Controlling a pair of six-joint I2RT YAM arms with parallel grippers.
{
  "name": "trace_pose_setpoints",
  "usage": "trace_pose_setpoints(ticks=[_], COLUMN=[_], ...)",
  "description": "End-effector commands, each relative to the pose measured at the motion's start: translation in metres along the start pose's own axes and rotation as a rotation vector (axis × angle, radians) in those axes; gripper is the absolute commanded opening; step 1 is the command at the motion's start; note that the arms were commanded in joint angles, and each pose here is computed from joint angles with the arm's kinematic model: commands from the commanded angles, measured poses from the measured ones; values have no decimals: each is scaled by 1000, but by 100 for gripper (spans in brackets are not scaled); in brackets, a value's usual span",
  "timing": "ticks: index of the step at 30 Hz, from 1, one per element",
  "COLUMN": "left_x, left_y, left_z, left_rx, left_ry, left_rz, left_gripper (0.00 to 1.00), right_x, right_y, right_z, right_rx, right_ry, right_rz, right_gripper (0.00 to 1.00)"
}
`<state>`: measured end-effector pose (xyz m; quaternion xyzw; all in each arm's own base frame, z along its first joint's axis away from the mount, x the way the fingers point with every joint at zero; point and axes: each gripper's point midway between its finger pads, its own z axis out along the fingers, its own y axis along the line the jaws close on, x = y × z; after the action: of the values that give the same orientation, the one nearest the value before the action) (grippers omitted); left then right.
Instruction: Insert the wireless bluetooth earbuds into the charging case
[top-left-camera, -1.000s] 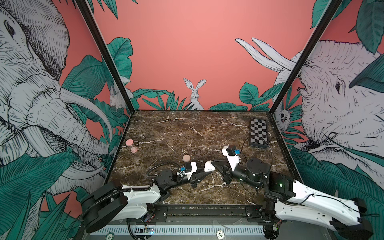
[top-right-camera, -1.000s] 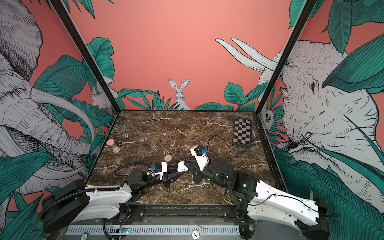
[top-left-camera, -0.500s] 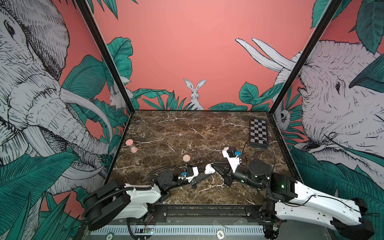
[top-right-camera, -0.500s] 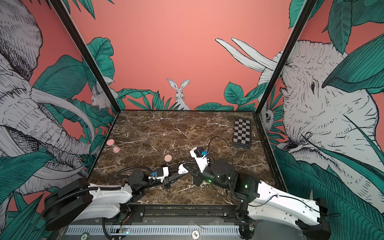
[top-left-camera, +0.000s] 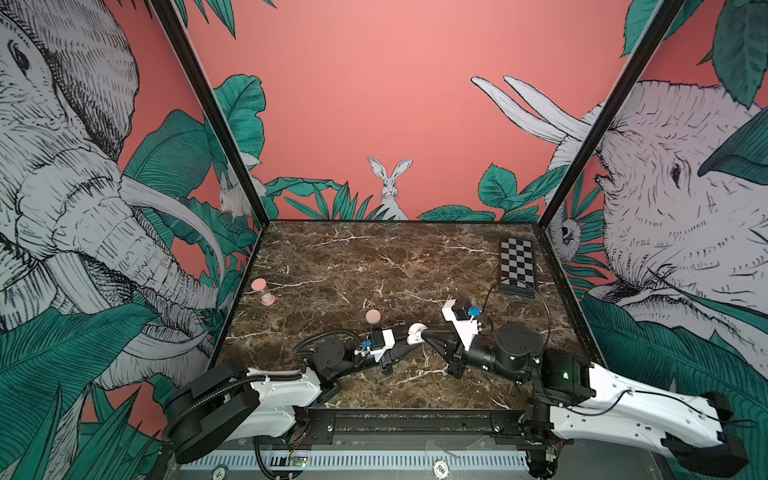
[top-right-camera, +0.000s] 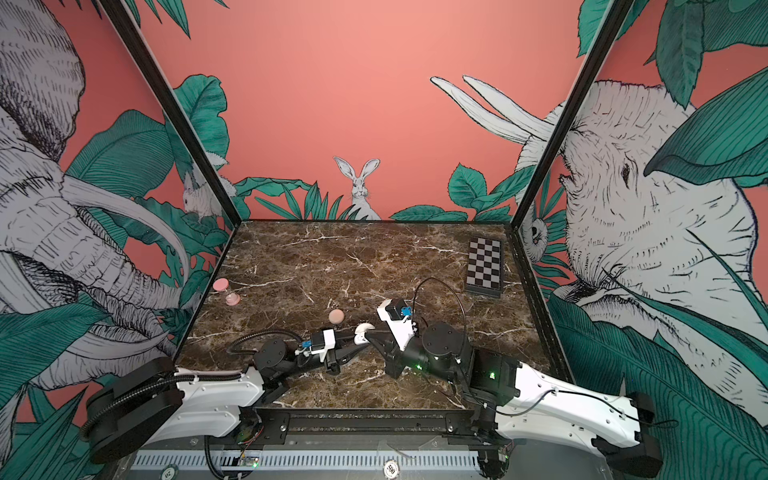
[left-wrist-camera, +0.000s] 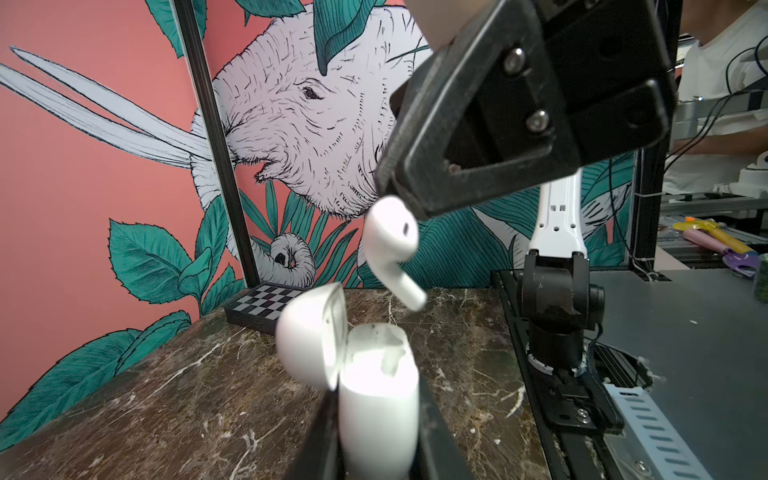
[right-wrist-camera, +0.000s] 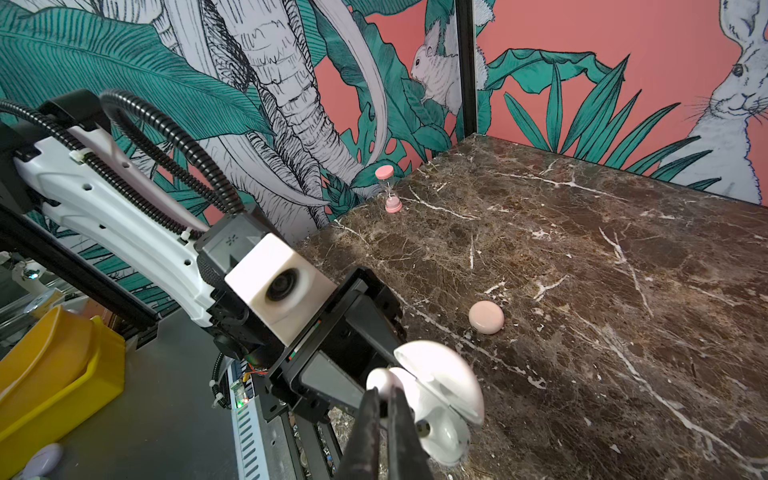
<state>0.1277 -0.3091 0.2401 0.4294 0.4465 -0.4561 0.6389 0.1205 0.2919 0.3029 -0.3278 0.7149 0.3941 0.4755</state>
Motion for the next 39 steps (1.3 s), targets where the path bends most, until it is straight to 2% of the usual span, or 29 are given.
trace_pose_setpoints(ticks=[1, 8, 11, 13, 15, 16, 17, 19, 21, 25, 28, 31, 34, 37, 39], left_x=[-26, -25, -14, -17, -23, -22, -21, -25, -29, -17, -18, -20, -16, -16, -13], left_y=[5, 3, 28, 53, 56, 51, 45, 31, 24, 4, -8, -16, -22, -23, -22], left_z=[1, 6, 5, -4, -7, -6, -3, 1, -3, -10, -20, -30, -35, -36, -37], left_rx=[-14, 17, -133, -282, -297, -269, -225, -147, -127, -69, -51, -39, -55, -63, -74], left_ry=[-82, -77, -42, -44, -48, -28, -11, -5, -14, 110, 146, 158, 193, 179, 159], left_rz=[-31, -139, -104, -58, -11, 9, 23, 11, 11, 54, 46, 11, 24, 13, -9], left_gripper=[0, 0, 0, 0, 0, 0, 0, 0, 0, 0, 0, 0, 0, 0, 0], right_x=[-4, -3, -6, -2, 10, 18, 23, 37, 58, 130, 188, 211, 218, 247, 252], right_y=[-2, -10, -27, -43, -61, -72, -77, -80, -84, -84, -55, -38, -12, 2, 16], right_z=[0, 4, -5, -16, -27, -33, -38, -45, -54, -70, -69, -81, -84, -98, -95], right_rx=[20, 72, 168, 248, 343, 398, 419, 436, 476, 560, 480, 484, 454, 556, 540], right_ry=[-28, -22, -44, -32, -17, 0, 20, 81, 177, 453, 660, 692, 720, 847, 863], right_rz=[-5, -23, 9, 43, 113, 152, 185, 279, 353, 562, 777, 909, 901, 836, 835], right_gripper=[0, 0, 0, 14, 23, 31, 35, 44, 49, 50, 51, 50, 55, 56, 58])
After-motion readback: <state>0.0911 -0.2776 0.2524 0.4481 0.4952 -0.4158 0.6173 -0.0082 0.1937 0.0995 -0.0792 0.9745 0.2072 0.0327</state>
